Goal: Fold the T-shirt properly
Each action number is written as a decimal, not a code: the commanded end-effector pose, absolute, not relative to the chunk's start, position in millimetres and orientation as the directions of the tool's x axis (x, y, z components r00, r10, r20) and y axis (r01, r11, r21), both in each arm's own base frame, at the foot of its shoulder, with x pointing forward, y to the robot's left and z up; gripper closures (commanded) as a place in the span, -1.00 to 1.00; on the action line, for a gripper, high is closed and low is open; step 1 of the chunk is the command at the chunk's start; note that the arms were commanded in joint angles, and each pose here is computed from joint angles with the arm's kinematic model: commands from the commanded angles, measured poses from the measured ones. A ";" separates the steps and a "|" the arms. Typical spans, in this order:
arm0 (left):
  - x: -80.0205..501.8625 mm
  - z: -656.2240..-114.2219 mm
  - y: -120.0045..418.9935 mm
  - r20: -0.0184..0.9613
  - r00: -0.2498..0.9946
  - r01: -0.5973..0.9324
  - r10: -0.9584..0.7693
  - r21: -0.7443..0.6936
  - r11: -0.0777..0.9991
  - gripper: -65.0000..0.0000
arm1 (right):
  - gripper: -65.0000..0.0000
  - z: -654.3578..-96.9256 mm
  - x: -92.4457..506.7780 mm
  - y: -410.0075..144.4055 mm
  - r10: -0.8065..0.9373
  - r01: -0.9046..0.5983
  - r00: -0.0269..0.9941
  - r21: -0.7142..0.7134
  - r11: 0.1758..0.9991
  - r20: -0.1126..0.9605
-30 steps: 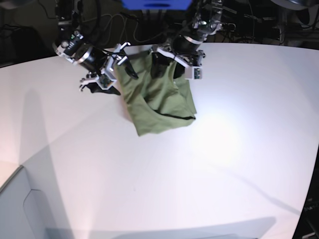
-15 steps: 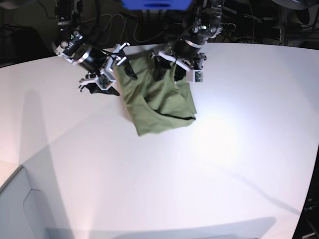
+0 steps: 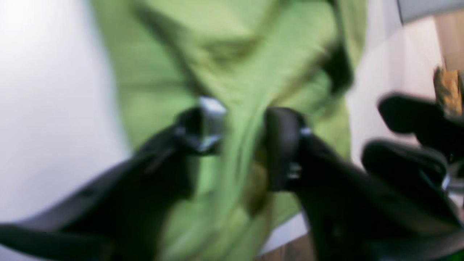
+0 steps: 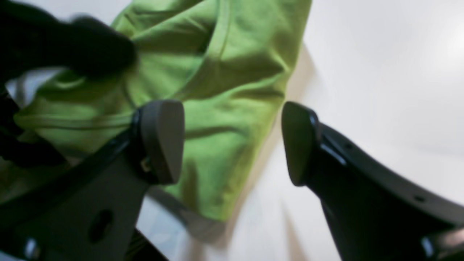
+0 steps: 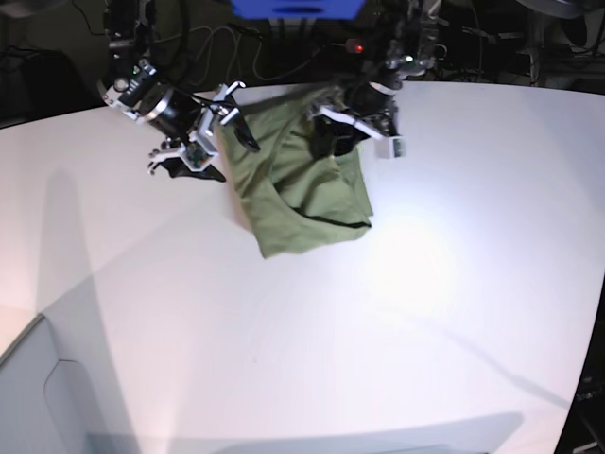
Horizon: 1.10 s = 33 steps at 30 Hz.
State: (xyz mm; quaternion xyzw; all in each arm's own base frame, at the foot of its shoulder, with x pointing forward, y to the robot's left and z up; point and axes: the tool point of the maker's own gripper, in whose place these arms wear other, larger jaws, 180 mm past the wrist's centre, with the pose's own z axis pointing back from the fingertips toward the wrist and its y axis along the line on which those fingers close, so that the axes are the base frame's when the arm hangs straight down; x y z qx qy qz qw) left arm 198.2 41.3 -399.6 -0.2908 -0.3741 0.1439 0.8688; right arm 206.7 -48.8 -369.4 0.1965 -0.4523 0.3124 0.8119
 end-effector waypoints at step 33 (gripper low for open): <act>198.0 -367.4 96.1 0.621 0.550 -0.129 0.558 -0.597 0.792 0.06 | -0.25 -347.4 219.0 -44.1 0.305 -0.702 0.322 0.010 0.712 0.896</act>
